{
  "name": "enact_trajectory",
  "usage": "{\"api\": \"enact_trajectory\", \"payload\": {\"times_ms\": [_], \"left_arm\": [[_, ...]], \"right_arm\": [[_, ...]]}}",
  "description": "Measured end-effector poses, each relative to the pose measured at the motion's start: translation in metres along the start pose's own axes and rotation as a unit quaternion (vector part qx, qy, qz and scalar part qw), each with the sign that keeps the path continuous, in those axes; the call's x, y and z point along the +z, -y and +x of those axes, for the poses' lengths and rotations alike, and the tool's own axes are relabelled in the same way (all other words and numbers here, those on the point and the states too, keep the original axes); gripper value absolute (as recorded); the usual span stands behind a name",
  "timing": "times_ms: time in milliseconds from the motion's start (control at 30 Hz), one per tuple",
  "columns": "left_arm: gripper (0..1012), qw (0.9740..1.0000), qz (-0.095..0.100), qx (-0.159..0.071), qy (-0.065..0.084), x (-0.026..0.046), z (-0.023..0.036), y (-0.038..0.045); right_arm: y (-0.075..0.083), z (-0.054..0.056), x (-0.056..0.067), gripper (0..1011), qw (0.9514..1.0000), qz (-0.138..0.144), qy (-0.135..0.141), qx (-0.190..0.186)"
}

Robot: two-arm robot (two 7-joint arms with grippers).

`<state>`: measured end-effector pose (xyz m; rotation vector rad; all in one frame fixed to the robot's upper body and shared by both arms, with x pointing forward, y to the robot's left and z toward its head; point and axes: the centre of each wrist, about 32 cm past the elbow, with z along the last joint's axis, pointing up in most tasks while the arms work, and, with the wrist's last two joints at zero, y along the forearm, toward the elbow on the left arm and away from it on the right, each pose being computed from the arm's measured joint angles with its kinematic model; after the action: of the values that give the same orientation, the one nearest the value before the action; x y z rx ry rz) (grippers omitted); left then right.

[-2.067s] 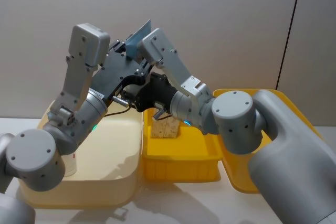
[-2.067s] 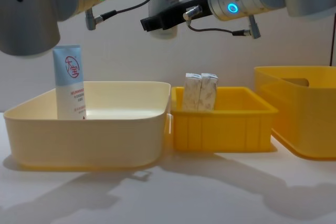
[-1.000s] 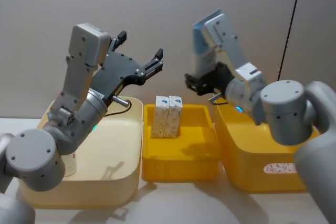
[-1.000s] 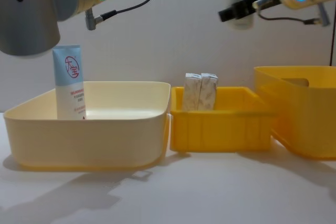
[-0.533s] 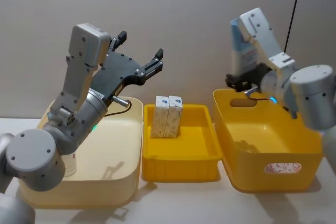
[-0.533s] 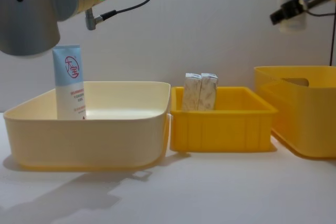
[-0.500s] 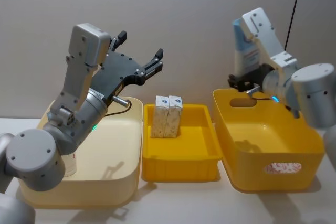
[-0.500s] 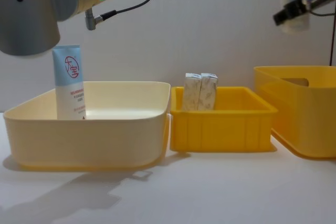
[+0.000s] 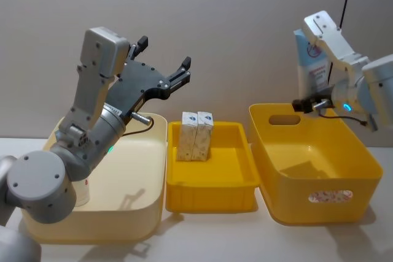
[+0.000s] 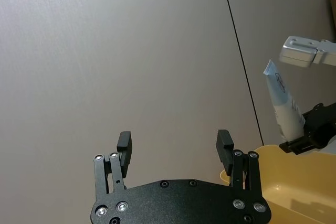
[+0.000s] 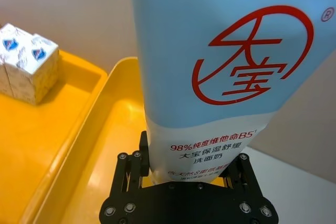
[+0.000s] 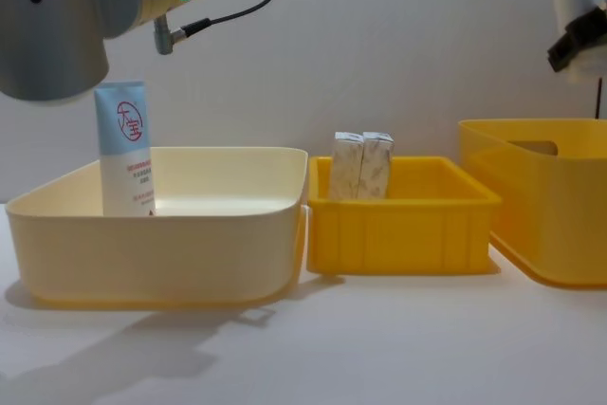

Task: Bimanual collaborative sorting of washing and personal care products

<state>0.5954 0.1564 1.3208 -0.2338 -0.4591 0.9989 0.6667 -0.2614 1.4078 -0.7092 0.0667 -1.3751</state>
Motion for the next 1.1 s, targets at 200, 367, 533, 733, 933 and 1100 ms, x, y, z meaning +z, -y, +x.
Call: {"api": "enact_trajectory", "payload": {"times_ms": [200,367,533,733,933,1100], "left_arm": [[1003,1.0,0.0,0.0,0.0,0.0,0.0001,0.0],[1003,1.0,0.0,0.0,0.0,0.0,0.0,0.0],[1003,1.0,0.0,0.0,0.0,0.0,0.0001,-0.0001],[1003,1.0,0.0,0.0,0.0,0.0,0.0,0.0],[1003,1.0,0.0,0.0,0.0,0.0,0.0001,-0.0001],[1003,1.0,0.0,0.0,0.0,0.0,0.0001,0.0]], "right_arm": [[-0.003,0.014,0.007,662,0.9991,-0.039,-0.004,0.015],[-0.005,0.026,0.015,662,0.9965,-0.075,-0.009,0.034],[-0.01,0.036,0.02,749,0.9925,-0.109,-0.013,0.054],[-0.019,0.051,0.03,941,0.9836,-0.159,-0.019,0.083],[-0.028,0.062,0.037,1001,0.9757,-0.191,-0.027,0.103],[-0.029,0.071,0.042,1001,0.9704,-0.21,-0.033,0.115]]}}
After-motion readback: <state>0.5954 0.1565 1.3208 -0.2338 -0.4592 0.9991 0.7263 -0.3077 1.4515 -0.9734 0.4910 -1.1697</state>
